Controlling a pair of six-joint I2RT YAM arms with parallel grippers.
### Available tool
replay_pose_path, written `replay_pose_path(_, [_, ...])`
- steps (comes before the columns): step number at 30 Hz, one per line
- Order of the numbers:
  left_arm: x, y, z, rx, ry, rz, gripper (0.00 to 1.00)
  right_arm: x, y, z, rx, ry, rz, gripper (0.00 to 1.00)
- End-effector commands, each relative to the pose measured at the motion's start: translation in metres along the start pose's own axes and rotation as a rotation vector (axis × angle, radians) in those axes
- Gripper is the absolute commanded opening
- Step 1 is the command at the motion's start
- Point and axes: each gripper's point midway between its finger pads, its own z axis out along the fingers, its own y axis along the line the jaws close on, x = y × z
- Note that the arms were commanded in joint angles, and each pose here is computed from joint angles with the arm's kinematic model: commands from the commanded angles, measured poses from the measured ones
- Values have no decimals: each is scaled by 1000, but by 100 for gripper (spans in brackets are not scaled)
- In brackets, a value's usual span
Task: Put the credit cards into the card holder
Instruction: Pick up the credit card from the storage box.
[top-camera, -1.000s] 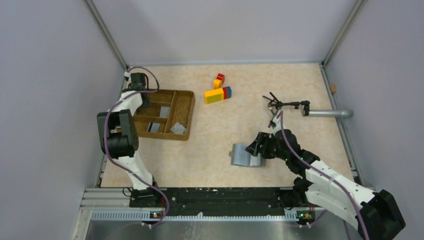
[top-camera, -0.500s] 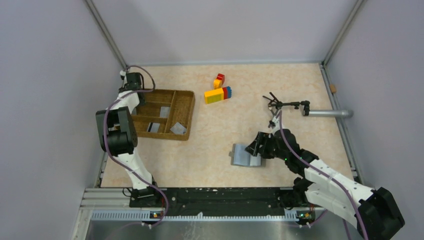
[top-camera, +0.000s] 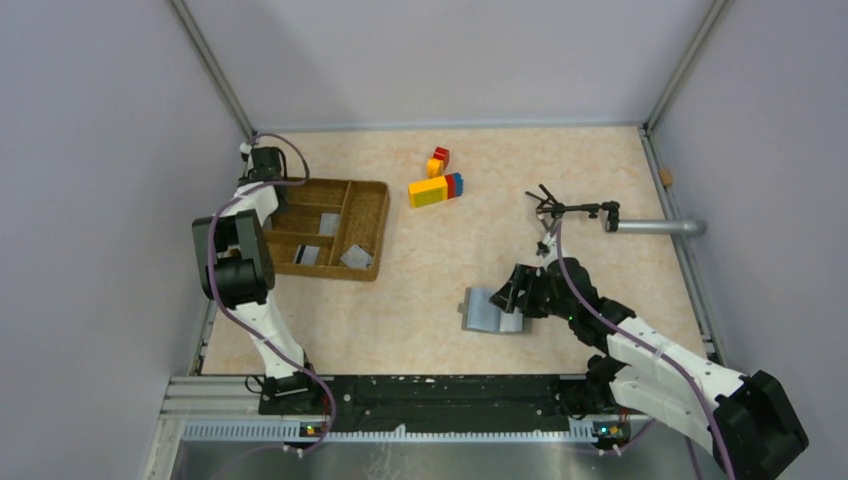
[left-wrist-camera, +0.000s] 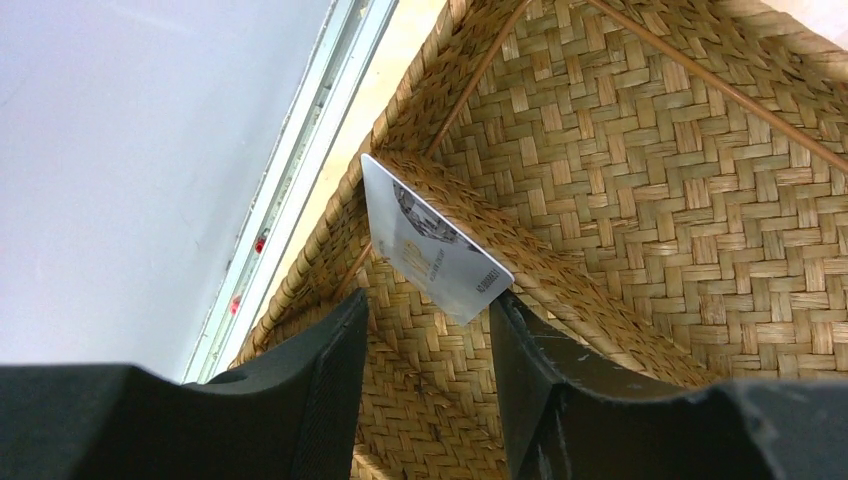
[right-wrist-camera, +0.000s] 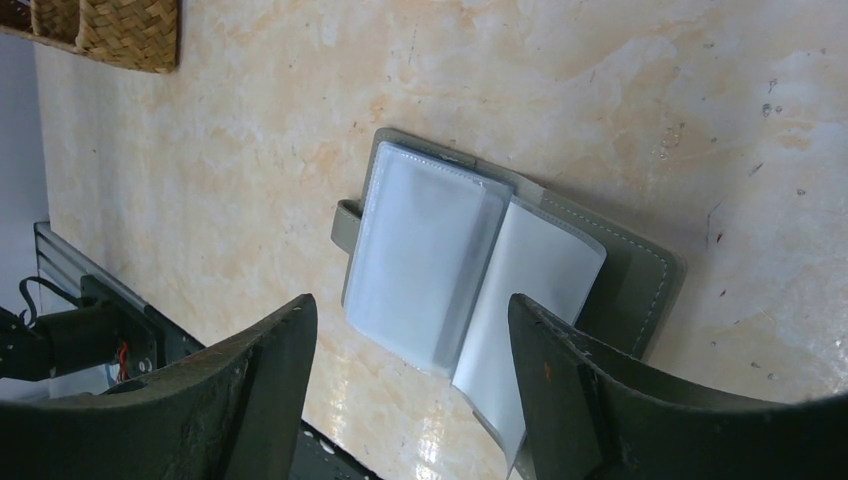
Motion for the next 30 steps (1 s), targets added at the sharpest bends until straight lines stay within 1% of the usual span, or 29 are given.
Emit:
replay_pose_path(1, [-24,13,3,-35,-67,-39,49,-10,8,0,-29,-32,-2,69])
replay_pose_path(6, [-28,17,-1,-33,-81,-58,46,-10,6,1,-23,-31,-3,69])
replay_pose_path(9, [-30,21,-3,-43,-91,-65,42,-10,6,1,-23,-32,-3,69])
replay_pose_path(17, [-31,32,-10,-84,-115,-79,40,-8,4,2,-20,-29,-1,69])
replay_pose_path(21, [-31,37,-12,-95,-122,-87,37,-8,3,2,-18,-30,-2,69])
replay_pose_path(23, [-31,40,-12,-100,-125,-93,33,-7,2,3,-16,-28,-1,69])
replay_pose_path(30, [-34,46,-13,-107,-145,-108,27,-6,1,3,-10,-25,0,69])
